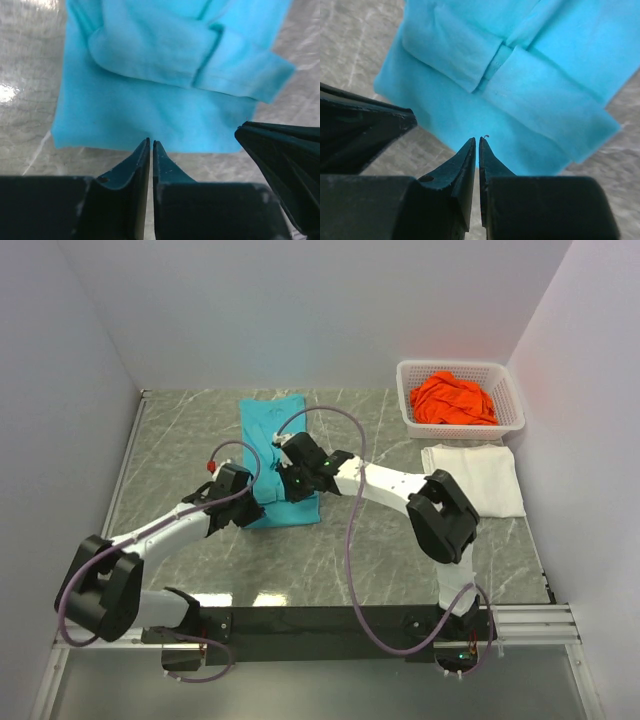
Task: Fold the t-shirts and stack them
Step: Fold the tshirt
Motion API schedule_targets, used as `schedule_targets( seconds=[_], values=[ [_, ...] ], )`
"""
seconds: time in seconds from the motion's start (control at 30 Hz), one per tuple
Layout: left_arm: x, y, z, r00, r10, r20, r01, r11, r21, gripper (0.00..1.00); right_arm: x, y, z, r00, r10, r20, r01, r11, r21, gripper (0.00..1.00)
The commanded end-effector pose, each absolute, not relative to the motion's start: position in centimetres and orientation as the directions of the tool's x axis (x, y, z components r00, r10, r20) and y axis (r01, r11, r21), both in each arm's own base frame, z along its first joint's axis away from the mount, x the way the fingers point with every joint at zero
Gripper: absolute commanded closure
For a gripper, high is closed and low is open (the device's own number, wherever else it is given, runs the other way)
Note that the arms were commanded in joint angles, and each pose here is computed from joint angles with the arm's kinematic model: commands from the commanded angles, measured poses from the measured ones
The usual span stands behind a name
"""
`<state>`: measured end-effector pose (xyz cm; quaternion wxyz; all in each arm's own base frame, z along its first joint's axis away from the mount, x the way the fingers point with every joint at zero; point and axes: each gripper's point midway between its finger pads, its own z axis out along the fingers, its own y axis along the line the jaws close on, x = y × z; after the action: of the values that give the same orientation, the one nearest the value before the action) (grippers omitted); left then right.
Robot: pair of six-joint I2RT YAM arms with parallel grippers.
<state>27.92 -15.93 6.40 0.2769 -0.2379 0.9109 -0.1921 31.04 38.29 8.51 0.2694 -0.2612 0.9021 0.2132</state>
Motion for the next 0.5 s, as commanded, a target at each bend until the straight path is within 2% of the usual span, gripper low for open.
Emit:
schedule_targets(
  seconds=[0.0,0.3,0.47],
  values=[
    [29.0,-16.9,5.9,-0.714,-0.565,-0.413,-0.323,0.790,-0.522,0.89,31.3,39.5,6.7,-0.735,-0.337,-0.588,-0.576,0.767,0.281,0.87],
    [27.2,-16.6,1.5,-0.751,-0.573,-0.328,-0.397,0.789,-0.469,0.94,31.7,40.3,3.0,-0.766,-0.353,-0.537,-0.558,0.781,0.283,0.87],
    [26.0,-16.2,0.1,-0.770,-0.560,-0.305,-0.407,0.800,-0.441,0.96,34.9,39.0,2.6,-0.788,-0.277,-0.550,-0.477,0.840,0.261,0.86]
  ],
)
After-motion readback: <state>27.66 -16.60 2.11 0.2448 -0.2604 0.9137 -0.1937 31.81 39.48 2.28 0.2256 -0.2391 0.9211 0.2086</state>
